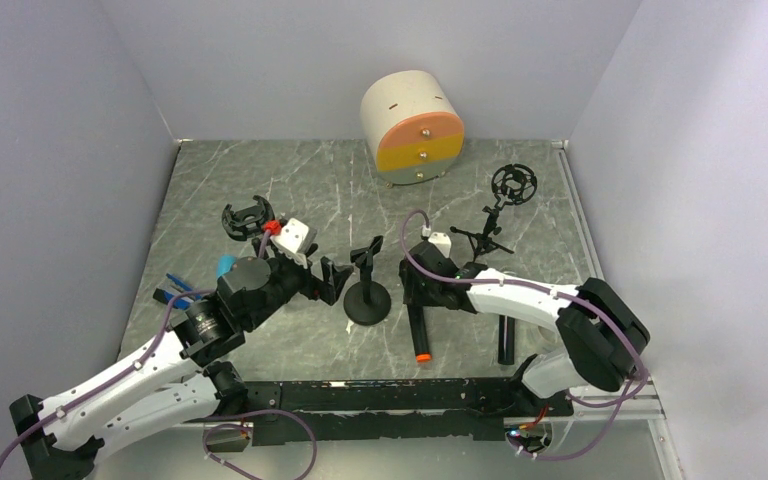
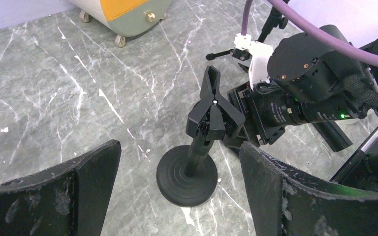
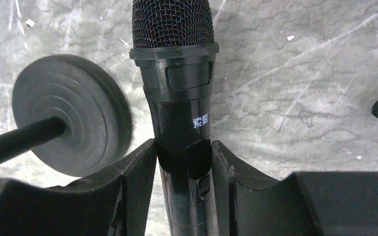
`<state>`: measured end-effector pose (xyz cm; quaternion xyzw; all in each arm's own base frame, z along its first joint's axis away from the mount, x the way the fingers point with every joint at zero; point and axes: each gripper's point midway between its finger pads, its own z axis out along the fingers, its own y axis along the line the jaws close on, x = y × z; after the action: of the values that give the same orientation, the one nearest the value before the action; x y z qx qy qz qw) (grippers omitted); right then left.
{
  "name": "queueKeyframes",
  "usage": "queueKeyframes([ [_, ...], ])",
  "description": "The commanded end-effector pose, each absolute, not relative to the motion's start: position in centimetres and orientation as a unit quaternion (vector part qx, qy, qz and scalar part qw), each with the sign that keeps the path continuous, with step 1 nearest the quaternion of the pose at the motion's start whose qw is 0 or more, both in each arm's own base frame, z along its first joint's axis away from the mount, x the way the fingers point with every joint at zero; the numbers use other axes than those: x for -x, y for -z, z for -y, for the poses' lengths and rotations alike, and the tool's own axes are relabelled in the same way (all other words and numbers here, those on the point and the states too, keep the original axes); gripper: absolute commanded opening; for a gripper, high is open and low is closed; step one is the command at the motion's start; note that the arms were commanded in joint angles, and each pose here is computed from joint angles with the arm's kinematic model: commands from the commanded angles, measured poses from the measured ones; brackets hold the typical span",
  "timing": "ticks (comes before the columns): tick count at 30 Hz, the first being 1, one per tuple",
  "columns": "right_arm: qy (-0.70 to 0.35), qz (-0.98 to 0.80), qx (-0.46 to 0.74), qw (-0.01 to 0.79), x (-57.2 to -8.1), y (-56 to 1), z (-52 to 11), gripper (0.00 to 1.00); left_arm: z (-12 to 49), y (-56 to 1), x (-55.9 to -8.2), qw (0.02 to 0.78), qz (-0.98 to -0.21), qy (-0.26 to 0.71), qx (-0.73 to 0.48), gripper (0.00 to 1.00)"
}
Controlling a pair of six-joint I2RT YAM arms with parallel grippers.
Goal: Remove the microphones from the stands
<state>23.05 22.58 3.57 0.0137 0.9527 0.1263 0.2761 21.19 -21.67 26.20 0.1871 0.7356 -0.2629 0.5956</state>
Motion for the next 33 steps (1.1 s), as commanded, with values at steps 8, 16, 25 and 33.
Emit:
queueKeyframes([
  [8, -0.186, -0.911, -0.021, 0.367, -25.6, -11.7, -23.7, 0.66, 22.1, -28.1, -21.2, 0.599, -0.728, 0.268, -0.197, 0.94],
  [16, -0.193, -0.843, -0.012, 0.502, -25.8, -21.0, -19.7, 0.73, 20.9, -31.8, -21.9, 0.62, -0.723, 0.234, -0.194, 0.95],
  [25, -0.231, -0.732, 0.109, 0.631, -24.1, -32.3, -18.7, 0.91, 17.9, -36.0, -23.2, 0.645, -0.715, 0.143, -0.229, 0.95],
  [33, -0.102, -0.716, 0.045, 0.689, -26.5, -36.9, -13.6, 0.99, 11.9, -39.9, -26.1, 0.649, -0.73, 0.072, -0.203, 0.95],
])
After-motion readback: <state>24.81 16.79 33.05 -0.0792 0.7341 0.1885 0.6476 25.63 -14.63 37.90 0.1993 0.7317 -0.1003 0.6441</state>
